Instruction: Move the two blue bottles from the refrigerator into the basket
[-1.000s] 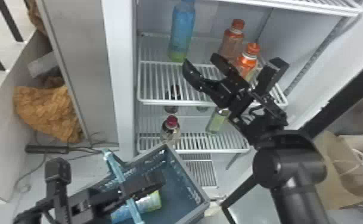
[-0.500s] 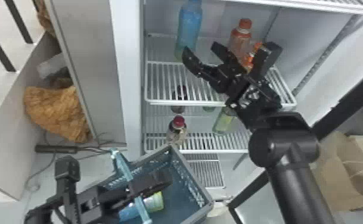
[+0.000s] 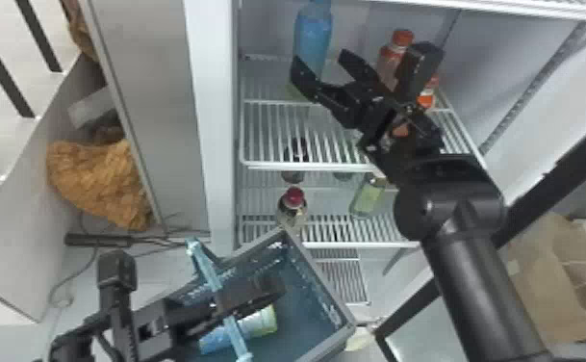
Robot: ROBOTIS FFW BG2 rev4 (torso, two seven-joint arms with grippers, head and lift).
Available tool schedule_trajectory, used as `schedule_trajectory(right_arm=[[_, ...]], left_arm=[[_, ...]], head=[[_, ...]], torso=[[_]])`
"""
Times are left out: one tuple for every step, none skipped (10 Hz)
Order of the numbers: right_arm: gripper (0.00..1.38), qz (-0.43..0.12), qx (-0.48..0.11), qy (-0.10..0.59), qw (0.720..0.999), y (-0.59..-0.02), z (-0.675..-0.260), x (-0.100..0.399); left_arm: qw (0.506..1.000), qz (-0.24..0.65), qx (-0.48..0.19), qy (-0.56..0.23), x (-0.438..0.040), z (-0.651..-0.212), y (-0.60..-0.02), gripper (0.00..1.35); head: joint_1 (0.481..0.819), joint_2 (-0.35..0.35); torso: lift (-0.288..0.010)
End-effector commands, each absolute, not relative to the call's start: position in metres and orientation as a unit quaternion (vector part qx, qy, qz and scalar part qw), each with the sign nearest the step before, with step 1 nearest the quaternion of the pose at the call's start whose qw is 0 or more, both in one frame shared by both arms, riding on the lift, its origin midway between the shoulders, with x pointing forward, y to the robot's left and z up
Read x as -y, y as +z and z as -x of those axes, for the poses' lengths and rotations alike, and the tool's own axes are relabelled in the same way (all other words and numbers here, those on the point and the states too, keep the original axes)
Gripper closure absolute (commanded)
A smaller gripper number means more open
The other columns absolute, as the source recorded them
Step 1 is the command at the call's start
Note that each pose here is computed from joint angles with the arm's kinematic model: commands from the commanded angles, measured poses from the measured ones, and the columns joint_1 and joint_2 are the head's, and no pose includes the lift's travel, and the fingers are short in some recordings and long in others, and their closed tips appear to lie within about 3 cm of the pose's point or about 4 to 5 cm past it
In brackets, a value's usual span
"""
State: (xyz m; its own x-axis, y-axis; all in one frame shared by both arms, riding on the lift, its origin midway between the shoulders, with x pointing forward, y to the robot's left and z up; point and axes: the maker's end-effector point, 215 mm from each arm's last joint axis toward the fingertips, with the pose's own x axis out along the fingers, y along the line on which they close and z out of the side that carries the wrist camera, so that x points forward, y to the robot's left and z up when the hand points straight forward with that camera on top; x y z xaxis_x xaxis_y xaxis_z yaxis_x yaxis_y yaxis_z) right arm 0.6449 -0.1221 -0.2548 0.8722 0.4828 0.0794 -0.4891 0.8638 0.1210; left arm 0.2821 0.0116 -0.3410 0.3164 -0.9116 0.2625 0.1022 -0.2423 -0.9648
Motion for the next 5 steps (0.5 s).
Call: schedule_trajectory(right_arm=[[0.09, -0.065, 0.020, 0.248, 0.966, -0.253, -0.655, 0.122], [0.09, -0.064, 0.016, 0.245, 0.967, -0.256, -0.660, 0.122], [0.09, -0.061, 0.010, 0.244, 0.968, -0.258, -0.666, 0.119], [0.09, -0.060, 0.004, 0.244, 0.968, -0.260, -0.673, 0.118], [0.09, -0.060, 0.002, 0.244, 0.968, -0.260, -0.678, 0.115]], left_arm=[[0.523, 0.620, -0.326, -0.486, -0.012, -0.283, -0.341, 1.20], [0.523, 0.620, -0.326, -0.485, -0.012, -0.283, -0.341, 1.20], [0.523, 0.619, -0.327, -0.486, -0.012, -0.283, -0.342, 1.20], [0.523, 0.618, -0.326, -0.487, -0.012, -0.284, -0.340, 1.20], [0.524, 0.618, -0.326, -0.488, -0.012, -0.285, -0.339, 1.20]], head=[[0.695, -0.134], [0.695, -0.131], [0.695, -0.131], [0.695, -0.130], [0.695, -0.126]], torso=[[-0.010], [-0.010], [-0.010], [-0.010], [-0.010]])
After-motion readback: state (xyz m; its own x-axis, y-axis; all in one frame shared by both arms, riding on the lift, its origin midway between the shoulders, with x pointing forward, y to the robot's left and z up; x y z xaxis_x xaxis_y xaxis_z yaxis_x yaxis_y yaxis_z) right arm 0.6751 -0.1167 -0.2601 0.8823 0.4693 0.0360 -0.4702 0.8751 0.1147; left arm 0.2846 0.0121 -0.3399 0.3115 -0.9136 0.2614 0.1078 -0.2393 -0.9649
